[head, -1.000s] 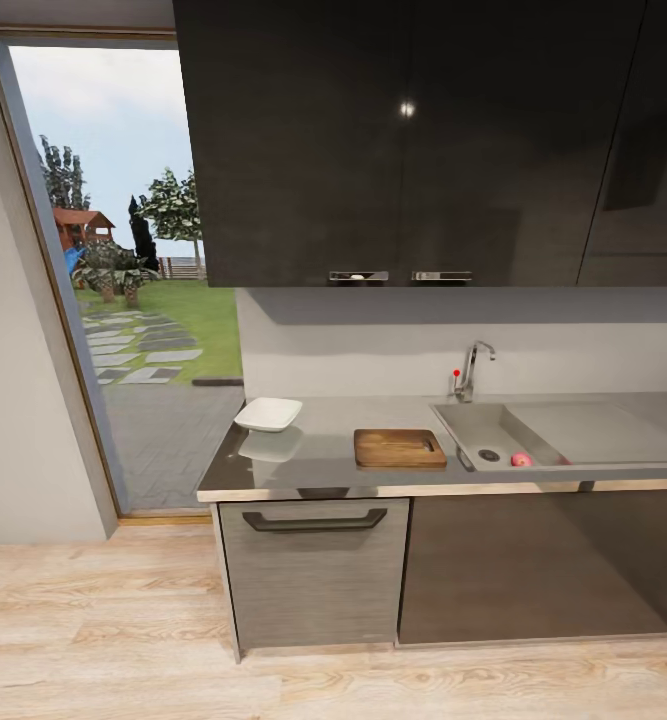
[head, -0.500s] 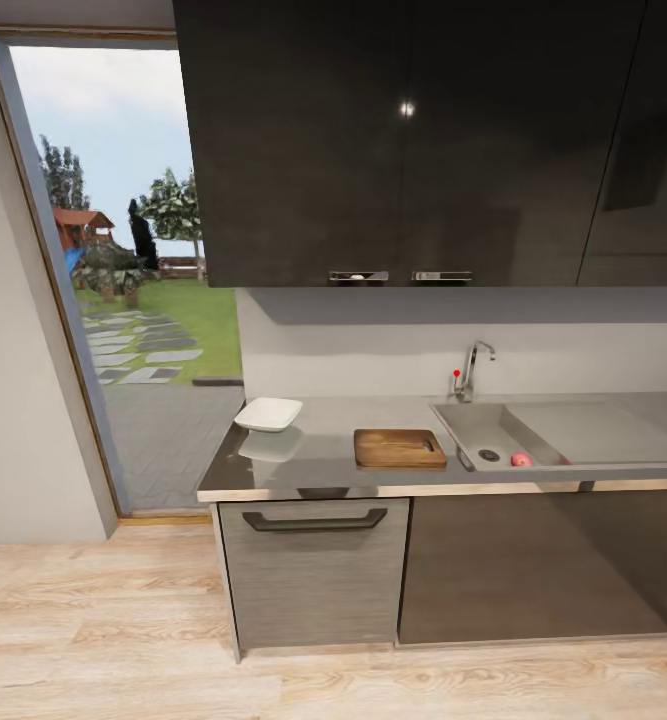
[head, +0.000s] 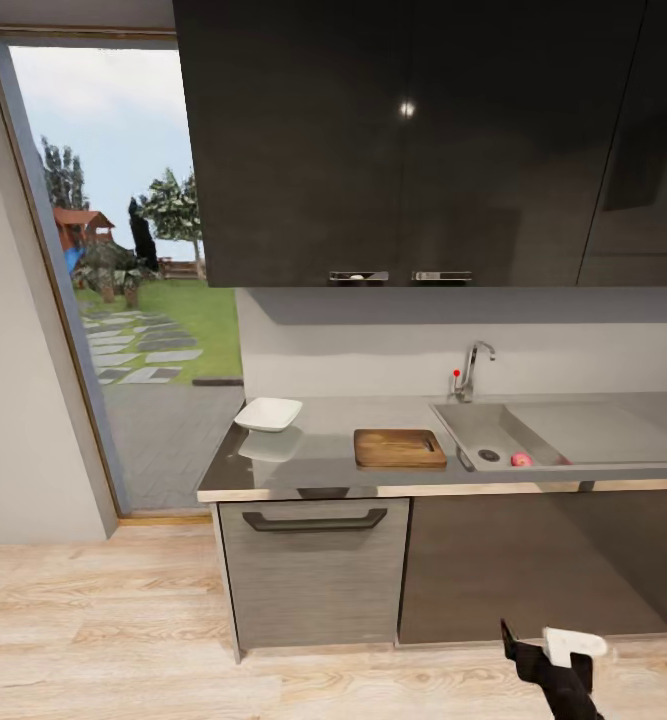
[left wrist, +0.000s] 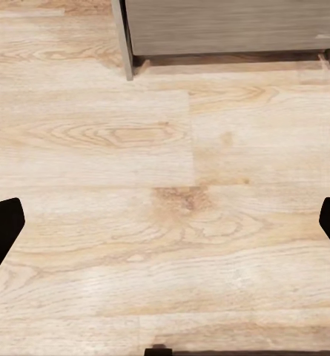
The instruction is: In the kitchen, take the Vidalia onion out of the sink, dice it on the chopping board with the paring knife, put the diced onion into the bowl on the countertop, then place both the paring knife and the chopping board into the sink.
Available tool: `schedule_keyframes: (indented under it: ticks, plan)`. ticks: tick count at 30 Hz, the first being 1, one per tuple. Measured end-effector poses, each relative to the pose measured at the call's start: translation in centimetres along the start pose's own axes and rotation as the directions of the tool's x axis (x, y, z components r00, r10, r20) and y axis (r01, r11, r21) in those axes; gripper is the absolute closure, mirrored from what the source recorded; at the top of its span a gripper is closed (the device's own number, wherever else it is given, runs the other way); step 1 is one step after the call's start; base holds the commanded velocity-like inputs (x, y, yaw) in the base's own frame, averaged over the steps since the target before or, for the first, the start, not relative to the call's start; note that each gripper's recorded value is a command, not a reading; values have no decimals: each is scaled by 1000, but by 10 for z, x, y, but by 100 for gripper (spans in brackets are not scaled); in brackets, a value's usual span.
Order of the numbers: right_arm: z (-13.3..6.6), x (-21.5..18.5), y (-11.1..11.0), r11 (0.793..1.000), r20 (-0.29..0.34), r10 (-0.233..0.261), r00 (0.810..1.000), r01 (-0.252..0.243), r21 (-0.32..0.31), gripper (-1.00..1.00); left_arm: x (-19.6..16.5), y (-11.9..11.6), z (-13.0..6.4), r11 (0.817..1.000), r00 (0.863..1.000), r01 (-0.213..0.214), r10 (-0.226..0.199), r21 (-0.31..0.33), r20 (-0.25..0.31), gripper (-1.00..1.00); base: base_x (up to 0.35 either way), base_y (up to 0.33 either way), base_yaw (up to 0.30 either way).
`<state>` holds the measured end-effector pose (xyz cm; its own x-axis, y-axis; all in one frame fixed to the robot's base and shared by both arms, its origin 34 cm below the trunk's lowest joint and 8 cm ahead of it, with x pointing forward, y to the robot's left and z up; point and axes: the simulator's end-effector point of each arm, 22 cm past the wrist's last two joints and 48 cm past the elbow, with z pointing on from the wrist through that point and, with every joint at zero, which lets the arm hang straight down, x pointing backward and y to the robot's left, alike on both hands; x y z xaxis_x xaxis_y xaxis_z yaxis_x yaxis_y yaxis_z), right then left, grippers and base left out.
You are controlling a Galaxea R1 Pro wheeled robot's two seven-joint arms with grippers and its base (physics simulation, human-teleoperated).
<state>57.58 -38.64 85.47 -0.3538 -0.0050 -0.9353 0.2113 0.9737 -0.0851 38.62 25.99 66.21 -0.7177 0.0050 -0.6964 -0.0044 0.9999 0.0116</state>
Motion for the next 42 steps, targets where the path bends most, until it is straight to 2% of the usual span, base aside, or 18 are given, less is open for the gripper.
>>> schedule_keyframes:
  ticks: [3,4,7,8,12,13,16,19,20,22,25,29,30,33,37,42]
  plan:
    - [-2,-19,32,998,60,8,998,-4,-61,-100,0,0,0,1000,1000,0,0,0,0,-100,0,0,0]
    - [-5,-28,45,995,96,-6,995,15,-97,-100,0,0,0,1000,1000,0,0,0,0,-100,0,0,0]
    - [-15,-35,66,985,163,-43,986,69,-161,-100,0,0,0,1000,1000,0,0,0,0,-100,0,0,0]
    - [-22,-33,74,979,185,-55,981,89,-181,-100,0,0,0,1000,1000,0,0,-1,-1,-100,0,0,0]
    - [-45,-22,94,970,225,-57,973,107,-218,-100,0,1,0,1000,1000,0,0,-1,-1,-100,0,0,0]
    - [-62,-13,101,966,253,-56,966,116,-231,-100,0,1,0,1000,1000,0,0,-2,-1,-100,0,0,0]
    - [-81,0,102,963,274,-61,960,129,-238,-100,0,1,0,1000,1000,0,0,-2,-1,-100,0,0,0]
    - [-90,12,97,963,271,-67,960,133,-236,-100,0,2,0,1000,1000,0,0,-3,-1,-100,0,0,0]
    - [-91,17,91,965,261,-70,963,131,-226,-100,0,2,0,1000,1000,0,0,-3,-1,-100,0,0,0]
    - [-90,34,62,980,202,-66,977,101,-169,-100,-1,2,0,1000,1000,3,-3,-5,1,-100,0,0,0]
    - [-88,48,47,987,138,-59,989,78,-139,-100,-3,3,1,1000,1000,8,-8,-12,6,-100,0,0,0]
    - [-85,80,34,992,-15,-44,999,42,-119,-100,-22,11,3,997,999,22,-19,-70,44,-100,0,0,0]
    - [-85,94,30,993,-80,-39,996,29,-112,-100,-31,13,4,994,998,31,-25,-102,65,-100,0,0,0]
    - [-88,118,25,995,-190,-25,981,6,-102,-100,-46,19,3,983,994,58,-42,-174,96,-100,0,0,0]
    - [-91,131,28,995,-243,-13,970,-12,-103,-100,-51,23,0,968,992,81,-56,-236,109,-100,0,0,0]
    - [-99,153,35,993,-294,-4,956,-31,-112,-100,-40,17,-2,966,994,85,-64,-246,91,-100,0,0,0]
